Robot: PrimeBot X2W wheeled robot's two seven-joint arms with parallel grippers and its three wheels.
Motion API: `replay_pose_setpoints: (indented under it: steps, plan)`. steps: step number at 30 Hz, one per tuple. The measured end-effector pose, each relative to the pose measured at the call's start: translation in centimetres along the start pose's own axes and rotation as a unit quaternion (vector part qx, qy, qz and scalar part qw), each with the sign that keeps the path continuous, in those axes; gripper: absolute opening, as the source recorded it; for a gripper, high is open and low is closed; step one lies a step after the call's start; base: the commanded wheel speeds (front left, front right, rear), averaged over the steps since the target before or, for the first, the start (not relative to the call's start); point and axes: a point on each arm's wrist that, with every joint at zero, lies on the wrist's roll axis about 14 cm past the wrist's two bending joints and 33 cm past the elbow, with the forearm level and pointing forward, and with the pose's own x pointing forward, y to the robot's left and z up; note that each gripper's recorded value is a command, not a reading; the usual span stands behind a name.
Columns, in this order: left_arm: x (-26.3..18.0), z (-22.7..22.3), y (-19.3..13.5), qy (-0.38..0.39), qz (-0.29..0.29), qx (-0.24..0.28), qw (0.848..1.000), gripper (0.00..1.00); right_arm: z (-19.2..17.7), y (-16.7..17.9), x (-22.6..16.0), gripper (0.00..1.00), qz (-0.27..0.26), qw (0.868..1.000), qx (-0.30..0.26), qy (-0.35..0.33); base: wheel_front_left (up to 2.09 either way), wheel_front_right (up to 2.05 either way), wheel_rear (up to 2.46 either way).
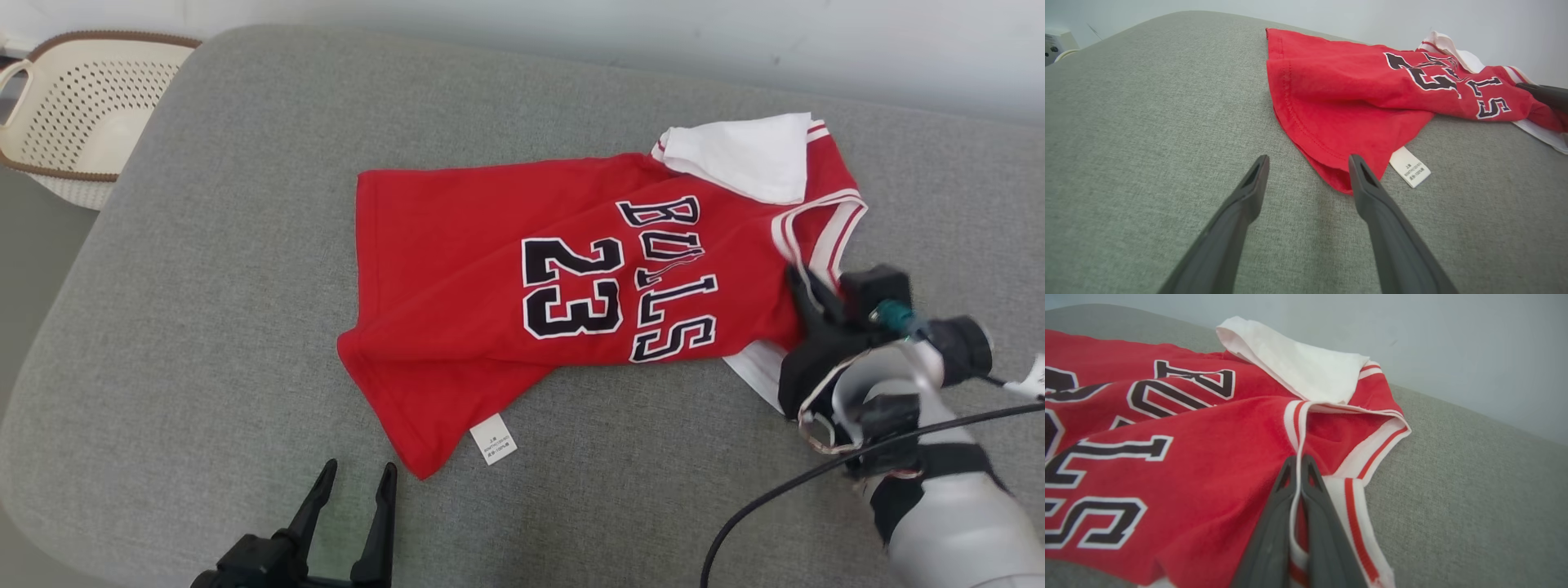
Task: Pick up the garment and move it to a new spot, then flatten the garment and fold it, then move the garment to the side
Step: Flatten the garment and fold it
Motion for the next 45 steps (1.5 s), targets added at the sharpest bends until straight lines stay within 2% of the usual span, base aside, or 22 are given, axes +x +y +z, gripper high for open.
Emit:
replay_pose_setpoints:
  steps: [5, 11, 16, 21, 22, 23, 24, 28, 34, 45]
  plan:
    - [0.7, 0.0, -0.5, 0.000, -0.009, 0.002, 1.000, 1.00, 3.0, -2.2, 1.4, 0.00, -0.020, 0.999, 0.004, -0.049, 0.00, 0.00, 0.00]
    - [1.2, -0.5, -0.7, 0.008, -0.014, 0.003, 1.000, 1.00, 6.2, -5.2, 3.8, 0.00, -0.039, 0.995, -0.026, -0.085, 0.00, 0.00, 0.00]
    - [1.0, -0.5, 0.2, 0.012, 0.000, 0.002, 1.000, 1.00, 5.8, -5.9, 6.1, 0.00, -0.040, 0.996, -0.045, -0.064, 0.00, 0.00, 0.00]
    - [0.1, -0.8, 1.4, 0.019, 0.020, 0.005, 1.000, 1.00, 5.2, -6.7, 8.0, 0.00, -0.052, 0.997, -0.027, -0.046, 0.00, 0.00, 0.00]
    - [-0.1, -0.8, 1.7, 0.020, 0.025, 0.006, 0.999, 1.00, 5.2, -6.6, 8.3, 0.18, -0.051, 0.997, -0.027, -0.044, 0.00, 0.00, 0.00]
    - [-0.3, -0.8, 2.0, 0.022, 0.031, 0.007, 0.999, 1.00, 5.0, -6.5, 8.6, 0.91, -0.052, 0.998, -0.022, -0.041, 0.00, 0.00, 0.00]
    - [-0.5, -0.9, 2.3, 0.023, 0.037, 0.008, 0.999, 1.00, 4.7, -6.3, 8.9, 1.00, -0.052, 0.998, -0.014, -0.035, 0.00, 0.00, 0.00]
    - [-0.8, -1.1, 2.9, 0.027, 0.049, 0.011, 0.998, 1.00, 4.7, -5.1, 9.4, 1.00, -0.045, 0.998, -0.008, -0.035, 0.00, 0.00, 0.00]
    - [-0.8, -1.0, 2.6, 0.024, 0.042, 0.012, 0.999, 1.00, 5.1, -3.6, 7.7, 1.00, -0.039, 0.998, 0.002, -0.052, 0.00, 0.00, 0.00]
    - [-1.4, 0.5, 0.6, -0.003, 0.006, 0.011, 1.000, 1.00, 4.1, -3.5, -0.3, 1.00, -0.070, 0.993, 0.047, -0.080, 0.00, 0.00, 0.00]
